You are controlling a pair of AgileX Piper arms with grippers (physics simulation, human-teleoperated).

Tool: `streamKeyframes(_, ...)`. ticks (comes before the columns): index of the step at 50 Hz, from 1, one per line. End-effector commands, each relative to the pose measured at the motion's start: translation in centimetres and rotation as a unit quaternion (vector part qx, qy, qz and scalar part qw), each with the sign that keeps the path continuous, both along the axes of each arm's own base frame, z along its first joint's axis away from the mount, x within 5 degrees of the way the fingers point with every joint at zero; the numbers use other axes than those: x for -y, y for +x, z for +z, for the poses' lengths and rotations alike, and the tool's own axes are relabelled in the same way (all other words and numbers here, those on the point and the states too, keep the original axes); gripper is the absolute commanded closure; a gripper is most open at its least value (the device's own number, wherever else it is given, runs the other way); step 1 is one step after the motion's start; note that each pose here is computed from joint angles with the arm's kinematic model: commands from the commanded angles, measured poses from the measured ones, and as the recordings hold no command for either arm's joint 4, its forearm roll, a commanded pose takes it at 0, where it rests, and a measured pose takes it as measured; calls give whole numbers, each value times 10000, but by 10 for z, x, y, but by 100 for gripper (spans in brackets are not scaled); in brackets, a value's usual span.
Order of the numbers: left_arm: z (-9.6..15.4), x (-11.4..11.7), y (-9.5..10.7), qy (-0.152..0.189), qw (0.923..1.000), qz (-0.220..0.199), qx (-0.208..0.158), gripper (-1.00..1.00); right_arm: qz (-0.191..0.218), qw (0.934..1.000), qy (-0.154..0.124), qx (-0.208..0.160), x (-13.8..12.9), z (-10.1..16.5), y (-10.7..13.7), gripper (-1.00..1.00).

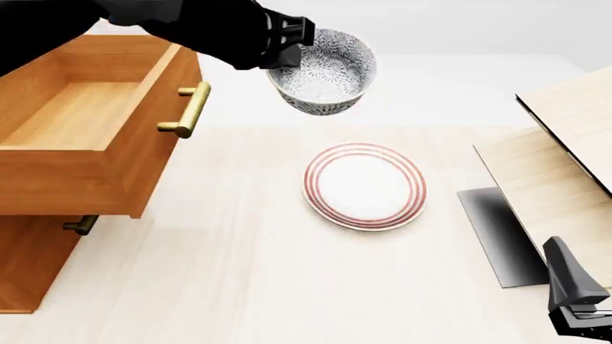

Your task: Open the top drawer of the cabinet and put the bowl in it.

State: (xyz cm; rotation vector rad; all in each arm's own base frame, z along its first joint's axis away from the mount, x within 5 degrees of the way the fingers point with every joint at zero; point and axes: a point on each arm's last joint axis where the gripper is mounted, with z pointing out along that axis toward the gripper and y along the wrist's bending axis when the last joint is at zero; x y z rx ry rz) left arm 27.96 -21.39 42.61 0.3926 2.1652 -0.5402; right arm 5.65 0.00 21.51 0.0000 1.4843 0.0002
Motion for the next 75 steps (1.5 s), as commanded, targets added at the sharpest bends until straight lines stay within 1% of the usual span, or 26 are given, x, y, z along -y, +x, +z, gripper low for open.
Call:
streamKeyframes(1, 19, -10, 17, 110, 9997, 135, 149, 100, 0, 10000, 0, 1, 0, 0, 0, -100)
streamKeyframes(5, 20, -9, 19, 73, 9998, 164, 132, 100, 0, 10000, -1, 0, 0, 0, 0, -100)
streamKeyframes(9, 22, -14, 23, 100, 9996, 236, 136, 100, -1, 10000, 0, 0, 0, 0, 0, -100)
streamKeyframes(23, 47, -50, 28, 94, 9974, 643, 312, 100, -1, 10000, 1, 1, 0, 0, 0, -100)
streamKeyframes(24, 50, -54, 27, 42, 9969, 717, 330, 100, -1, 10000, 0, 0, 0, 0, 0, -100)
streamKeyframes(33, 63, -80, 23, 25, 9939, 1028, 398, 100, 0, 10000, 0, 0, 0, 0, 0, -100)
streamKeyframes(35, 63, -84, 22, 65, 9935, 1059, 409, 100, 0, 10000, 0, 1, 0, 0, 0, -100)
streamKeyframes(37, 65, -88, 20, 16, 9928, 1122, 410, 100, 0, 10000, 1, 0, 0, 0, 0, -100)
streamKeyframes(38, 64, -91, 21, 62, 9925, 1147, 407, 100, 0, 10000, 0, 0, 0, 0, 0, -100)
streamKeyframes(45, 61, -101, 20, 67, 9908, 1301, 363, 100, 0, 10000, 0, 0, 0, 0, 0, -100)
streamKeyframes(48, 63, -107, 18, 42, 9897, 1382, 379, 100, 0, 10000, 0, 0, 0, 0, 0, -100)
streamKeyframes(54, 67, -119, 12, -41, 9866, 1586, 385, 100, -1, 10000, 0, 0, 0, 0, 0, -100)
streamKeyframes(56, 67, -123, 11, -22, 9858, 1632, 389, 100, 0, 10000, 0, 1, 0, 0, 0, -100)
streamKeyframes(59, 70, -130, 7, -77, 9836, 1758, 398, 100, 0, 10000, -2, 0, 0, 0, 0, -100)
streamKeyframes(60, 71, -134, 5, -150, 9819, 1840, 413, 100, 0, 10000, 0, 0, 0, 0, 0, -100)
streamKeyframes(63, 73, -141, 3, -134, 9800, 1939, 427, 100, 0, 10000, 0, 0, 0, 0, 0, -100)
streamKeyframes(64, 72, -141, 2, -140, 9799, 1945, 418, 100, 0, 10000, 2, 1, 0, 0, 0, -100)
streamKeyframes(66, 70, -148, 0, -195, 9770, 2084, 405, 100, -1, 10000, 0, 0, 0, 0, 0, -100)
streamKeyframes(68, 68, -149, 0, -207, 9768, 2097, 394, 100, 0, 10000, 0, 0, 0, 0, 0, -100)
streamKeyframes(69, 65, -155, -2, -248, 9738, 2227, 379, 100, 0, 10000, 0, 0, 0, 0, 0, -100)
streamKeyframes(70, 64, -156, -2, -240, 9735, 2241, 378, 100, 0, 10000, 0, 1, 0, 0, 0, -100)
streamKeyframes(75, 60, -166, -6, -377, 9673, 2486, 345, 100, 0, 10000, 0, 0, 0, 0, 0, -100)
